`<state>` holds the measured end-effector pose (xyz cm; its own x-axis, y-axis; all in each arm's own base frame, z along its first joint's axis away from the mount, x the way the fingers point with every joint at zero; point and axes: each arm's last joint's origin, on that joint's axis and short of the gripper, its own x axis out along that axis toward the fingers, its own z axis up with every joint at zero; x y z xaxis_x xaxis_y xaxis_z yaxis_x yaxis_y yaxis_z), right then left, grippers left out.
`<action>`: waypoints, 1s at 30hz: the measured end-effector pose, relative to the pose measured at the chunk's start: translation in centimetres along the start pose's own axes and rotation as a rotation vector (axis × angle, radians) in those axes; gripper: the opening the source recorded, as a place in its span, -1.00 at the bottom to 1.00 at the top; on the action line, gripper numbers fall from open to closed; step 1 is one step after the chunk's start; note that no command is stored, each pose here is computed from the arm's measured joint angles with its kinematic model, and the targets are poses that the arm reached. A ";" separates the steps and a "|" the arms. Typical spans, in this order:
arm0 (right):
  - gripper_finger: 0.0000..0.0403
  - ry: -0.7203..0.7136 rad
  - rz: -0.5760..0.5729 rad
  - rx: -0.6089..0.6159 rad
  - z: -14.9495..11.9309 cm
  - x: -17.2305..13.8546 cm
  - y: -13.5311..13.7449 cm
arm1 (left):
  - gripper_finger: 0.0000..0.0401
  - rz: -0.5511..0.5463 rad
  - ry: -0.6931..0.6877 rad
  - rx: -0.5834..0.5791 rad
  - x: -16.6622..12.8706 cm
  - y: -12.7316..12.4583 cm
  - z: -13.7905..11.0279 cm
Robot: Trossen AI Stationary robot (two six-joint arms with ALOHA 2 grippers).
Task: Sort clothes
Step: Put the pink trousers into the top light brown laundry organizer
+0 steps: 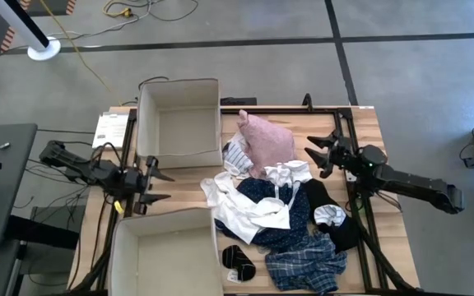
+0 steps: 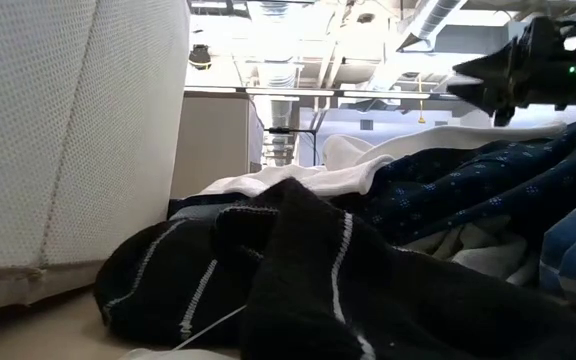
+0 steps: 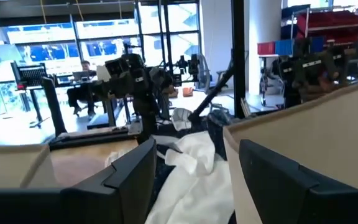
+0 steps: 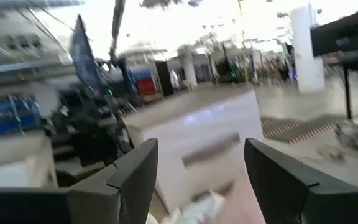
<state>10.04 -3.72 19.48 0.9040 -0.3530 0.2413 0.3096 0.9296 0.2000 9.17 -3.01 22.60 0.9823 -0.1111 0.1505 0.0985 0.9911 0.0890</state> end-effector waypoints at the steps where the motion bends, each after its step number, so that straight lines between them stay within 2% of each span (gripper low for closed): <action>1: 0.28 -0.025 0.013 0.002 0.2 0.0 0.1 | 0.12 0.001 -0.008 0.000 0.0 0.0 0.3; 9: 0.28 -0.184 0.083 -0.002 1.9 -0.2 0.9 | 0.12 0.014 -0.100 -0.005 -0.5 0.6 3.6; 16: 0.28 -0.194 0.122 -0.001 3.6 0.5 1.7 | 0.12 0.007 -0.158 0.037 -1.0 1.0 5.9; 19: 0.28 -0.194 0.137 -0.034 4.9 1.4 2.3 | 0.12 0.004 -0.142 0.050 -1.2 1.2 6.4; 24: 0.28 -0.135 0.143 -0.107 6.8 4.0 3.2 | 0.12 -0.001 -0.116 0.057 -1.4 1.3 6.7; 30: 0.28 0.093 0.056 -0.177 6.6 8.1 3.2 | 0.12 -0.001 -0.114 0.059 -1.4 1.2 6.7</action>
<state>16.38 -4.32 28.37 0.9419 -0.2968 0.1571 0.2979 0.9544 0.0173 6.90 -2.11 29.11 0.9574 -0.1232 0.2610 0.0869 0.9854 0.1463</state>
